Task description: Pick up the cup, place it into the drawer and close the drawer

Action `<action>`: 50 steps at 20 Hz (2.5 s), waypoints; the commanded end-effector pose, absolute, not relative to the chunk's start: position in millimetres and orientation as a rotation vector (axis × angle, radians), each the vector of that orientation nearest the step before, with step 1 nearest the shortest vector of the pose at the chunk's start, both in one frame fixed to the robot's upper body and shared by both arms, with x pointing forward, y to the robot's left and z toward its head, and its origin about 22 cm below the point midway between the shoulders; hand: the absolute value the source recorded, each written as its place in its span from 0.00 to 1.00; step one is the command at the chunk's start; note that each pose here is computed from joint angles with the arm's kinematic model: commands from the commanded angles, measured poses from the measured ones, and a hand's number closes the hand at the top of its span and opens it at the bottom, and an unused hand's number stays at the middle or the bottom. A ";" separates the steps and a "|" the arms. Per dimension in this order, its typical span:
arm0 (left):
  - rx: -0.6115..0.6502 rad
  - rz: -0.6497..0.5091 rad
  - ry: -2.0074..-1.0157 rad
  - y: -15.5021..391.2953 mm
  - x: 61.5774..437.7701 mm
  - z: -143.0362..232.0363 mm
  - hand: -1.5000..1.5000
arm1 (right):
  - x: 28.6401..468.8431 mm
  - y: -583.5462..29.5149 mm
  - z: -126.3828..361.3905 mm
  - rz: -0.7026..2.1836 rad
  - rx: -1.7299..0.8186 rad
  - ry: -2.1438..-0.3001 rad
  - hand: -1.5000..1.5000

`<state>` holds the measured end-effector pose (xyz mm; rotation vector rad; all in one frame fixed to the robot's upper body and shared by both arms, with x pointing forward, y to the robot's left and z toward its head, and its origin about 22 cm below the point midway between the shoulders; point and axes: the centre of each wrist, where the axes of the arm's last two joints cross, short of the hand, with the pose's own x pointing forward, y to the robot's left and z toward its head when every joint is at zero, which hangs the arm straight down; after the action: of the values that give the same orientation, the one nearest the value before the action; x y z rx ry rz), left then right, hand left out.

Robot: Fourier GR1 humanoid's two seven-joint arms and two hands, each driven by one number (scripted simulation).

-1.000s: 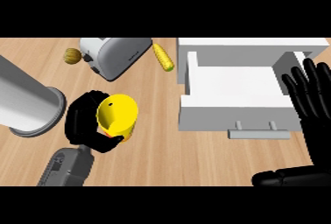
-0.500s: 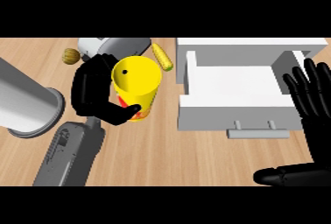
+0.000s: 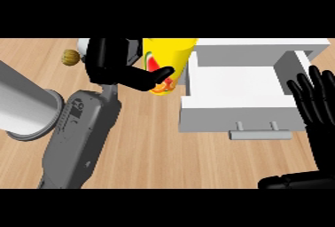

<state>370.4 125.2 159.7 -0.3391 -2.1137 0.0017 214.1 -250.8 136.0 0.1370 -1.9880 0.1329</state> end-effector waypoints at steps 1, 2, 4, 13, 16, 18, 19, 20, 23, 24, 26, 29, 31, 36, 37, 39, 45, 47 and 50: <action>-0.327 -0.047 -2.108 104.2 383.9 156.7 1.00 | 224.4 -258.7 137.7 0.124 0.134 -1.985 0.00; -0.337 -0.030 -2.095 94.0 383.9 173.0 1.00 | 220.3 -249.7 133.3 0.098 0.124 -1.984 0.00; -0.317 -0.044 -2.068 93.5 401.9 183.6 1.00 | 214.2 -241.1 144.6 0.120 0.141 -1.984 0.00; -0.247 -0.098 -2.020 49.8 418.2 183.6 1.00 | 216.5 -257.4 117.9 0.128 0.139 -2.005 0.00; -0.230 -0.092 -1.998 40.5 417.9 169.4 1.00 | 233.7 -253.0 148.8 0.151 0.133 -2.004 0.00; -0.227 -0.106 -1.991 42.0 428.8 168.1 1.00 | 223.9 -258.5 140.0 0.139 0.140 -1.996 0.00; -0.190 -0.119 -1.988 34.0 422.5 158.1 1.00 | 223.2 -240.4 139.9 0.134 0.130 -1.992 0.00; -0.207 -0.124 -1.994 33.4 420.6 158.7 1.00 | 223.3 -261.7 121.5 0.125 0.135 -1.994 0.00; -0.184 -0.135 -1.962 26.3 423.0 147.9 1.00 | 223.6 -248.7 134.2 0.138 0.156 -1.995 0.00; -0.165 -0.122 -1.951 23.2 429.3 161.4 1.00 | 228.1 -252.5 143.5 0.167 0.152 -2.010 0.00; -0.184 -0.155 -1.926 23.0 431.4 157.7 1.00 | 230.6 -263.2 138.7 0.151 0.135 -1.999 0.00; -0.135 -0.183 -1.906 21.8 433.3 150.1 1.00 | 230.3 -244.3 146.1 0.156 0.164 -2.000 0.00; -0.088 -0.220 -1.924 17.5 432.6 149.6 1.00 | 224.8 -245.4 142.3 0.177 0.195 -2.016 0.00; -0.089 -0.269 -1.901 23.3 431.3 126.2 1.00 | 243.0 -247.0 138.1 0.173 0.192 -2.007 0.00; -0.100 -0.283 -1.903 12.6 425.7 135.5 1.00 | 257.1 -254.5 136.4 0.156 0.182 -1.994 0.00; -0.009 -0.310 -1.881 10.3 425.8 134.1 1.00 | 235.7 -234.3 140.9 0.201 0.201 -2.010 0.00; 0.063 -0.385 -1.875 7.5 428.5 137.8 0.00 | 241.0 -236.7 134.2 0.177 0.218 -2.011 0.00; 0.058 -0.375 -1.886 5.5 426.1 136.4 0.00 | 238.1 -237.4 137.1 0.190 0.244 -2.034 0.00; -0.018 -0.307 -1.892 6.0 427.8 141.8 0.00 | 240.2 -242.6 138.7 0.173 0.261 -2.031 0.00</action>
<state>426.1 8.9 132.3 0.0149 -1.8838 -0.3428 240.3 -242.5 139.2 0.2407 -2.0258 0.1771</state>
